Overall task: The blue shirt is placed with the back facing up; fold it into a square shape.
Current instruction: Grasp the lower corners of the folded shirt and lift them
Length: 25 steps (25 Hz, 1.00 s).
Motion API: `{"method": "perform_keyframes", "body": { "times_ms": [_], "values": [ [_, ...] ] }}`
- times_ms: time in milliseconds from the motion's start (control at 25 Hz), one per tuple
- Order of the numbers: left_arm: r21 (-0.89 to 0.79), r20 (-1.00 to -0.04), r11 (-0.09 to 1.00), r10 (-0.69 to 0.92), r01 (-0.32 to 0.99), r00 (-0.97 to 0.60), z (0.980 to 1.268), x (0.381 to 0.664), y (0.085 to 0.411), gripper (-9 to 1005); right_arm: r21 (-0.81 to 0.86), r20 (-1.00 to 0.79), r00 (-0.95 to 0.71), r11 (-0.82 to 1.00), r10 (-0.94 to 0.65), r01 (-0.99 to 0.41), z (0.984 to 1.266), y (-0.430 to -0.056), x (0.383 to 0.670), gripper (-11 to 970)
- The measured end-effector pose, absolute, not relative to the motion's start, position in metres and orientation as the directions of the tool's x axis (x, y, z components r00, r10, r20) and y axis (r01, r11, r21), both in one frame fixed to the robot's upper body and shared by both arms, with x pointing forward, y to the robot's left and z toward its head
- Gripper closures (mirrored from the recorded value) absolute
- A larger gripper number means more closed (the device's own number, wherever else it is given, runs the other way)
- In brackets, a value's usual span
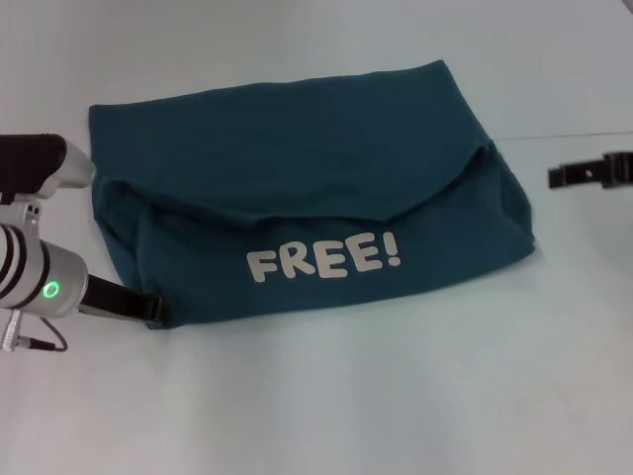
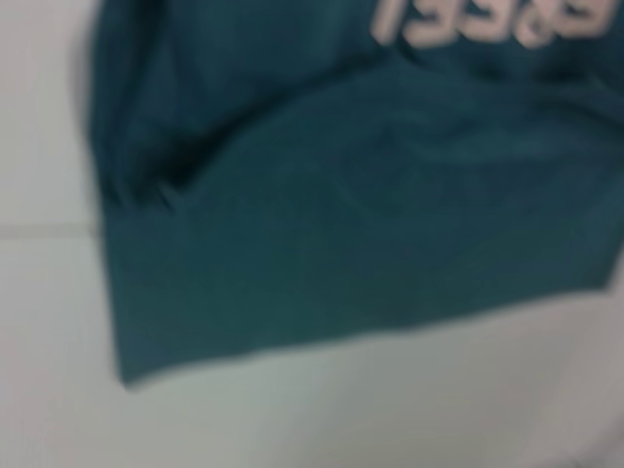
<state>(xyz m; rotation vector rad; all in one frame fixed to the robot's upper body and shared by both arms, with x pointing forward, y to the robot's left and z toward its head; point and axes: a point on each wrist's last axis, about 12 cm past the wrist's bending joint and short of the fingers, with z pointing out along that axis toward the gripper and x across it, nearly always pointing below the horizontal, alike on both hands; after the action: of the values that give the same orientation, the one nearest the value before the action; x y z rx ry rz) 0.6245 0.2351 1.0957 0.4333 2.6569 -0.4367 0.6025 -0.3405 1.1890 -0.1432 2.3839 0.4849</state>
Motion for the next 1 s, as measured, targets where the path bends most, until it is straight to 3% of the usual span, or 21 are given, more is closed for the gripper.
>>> {"method": "perform_keyframes", "body": {
  "times_ms": [320,1000],
  "values": [
    [-0.227,-0.440,0.899,0.248,0.375,-0.863,1.096,0.624,0.234,959,0.224,-0.490,-0.872,0.967,0.004,-0.122,1.171,-0.344,0.594,61],
    [-0.218,-0.438,0.890,0.278,0.401,-0.855,1.093,0.622,0.229,955,0.309,-0.551,-0.827,0.948,0.110,-0.080,1.123,-0.318,0.615,109]
  ]
}}
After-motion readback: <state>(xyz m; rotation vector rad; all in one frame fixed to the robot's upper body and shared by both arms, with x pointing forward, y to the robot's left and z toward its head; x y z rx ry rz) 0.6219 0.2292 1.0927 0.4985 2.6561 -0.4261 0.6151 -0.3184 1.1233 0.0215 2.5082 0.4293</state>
